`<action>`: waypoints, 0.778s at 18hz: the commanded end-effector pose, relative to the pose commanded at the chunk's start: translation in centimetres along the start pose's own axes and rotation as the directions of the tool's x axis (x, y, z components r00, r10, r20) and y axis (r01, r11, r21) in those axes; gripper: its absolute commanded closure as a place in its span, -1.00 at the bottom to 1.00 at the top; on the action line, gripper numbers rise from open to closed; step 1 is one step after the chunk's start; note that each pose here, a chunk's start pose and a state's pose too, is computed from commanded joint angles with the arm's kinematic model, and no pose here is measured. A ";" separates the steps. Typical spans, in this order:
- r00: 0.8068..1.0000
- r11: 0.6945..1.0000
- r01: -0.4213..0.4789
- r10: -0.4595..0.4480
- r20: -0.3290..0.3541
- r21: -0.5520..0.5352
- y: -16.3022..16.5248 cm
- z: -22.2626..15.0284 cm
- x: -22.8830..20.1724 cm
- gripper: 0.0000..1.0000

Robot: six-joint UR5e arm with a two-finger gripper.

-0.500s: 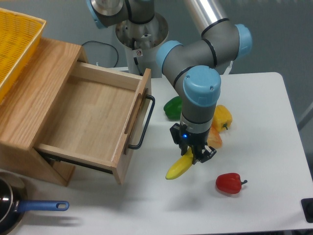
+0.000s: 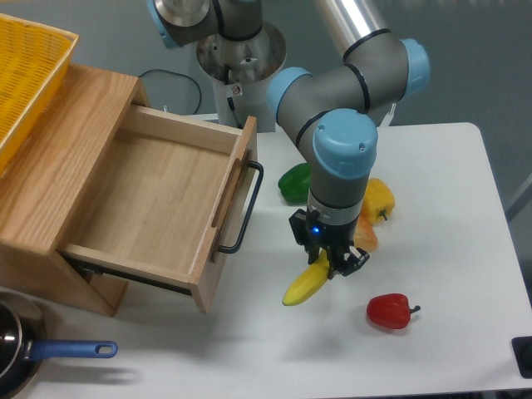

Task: Place the banana in the top drawer
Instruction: 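Lower the gripper onto the yellow banana and close on its stem end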

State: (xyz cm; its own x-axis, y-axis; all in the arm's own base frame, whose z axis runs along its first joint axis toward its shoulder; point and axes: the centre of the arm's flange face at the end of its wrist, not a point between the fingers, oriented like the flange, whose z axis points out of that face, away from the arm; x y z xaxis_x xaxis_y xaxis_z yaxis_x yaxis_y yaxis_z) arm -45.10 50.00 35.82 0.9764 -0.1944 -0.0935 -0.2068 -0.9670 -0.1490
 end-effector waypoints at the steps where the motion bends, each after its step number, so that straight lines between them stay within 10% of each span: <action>1: 1.000 1.000 0.006 -0.006 -0.002 -0.002 0.2 0.0 -0.1 0.26; 14: 0.952 0.950 0.305 -0.302 -0.054 0.071 1.0 -4.2 0.5 0.26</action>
State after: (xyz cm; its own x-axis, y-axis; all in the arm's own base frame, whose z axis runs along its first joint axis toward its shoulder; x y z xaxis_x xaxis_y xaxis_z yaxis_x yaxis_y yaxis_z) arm -44.60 48.23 39.79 0.9952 0.0977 0.0089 0.0970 -0.9661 -0.2395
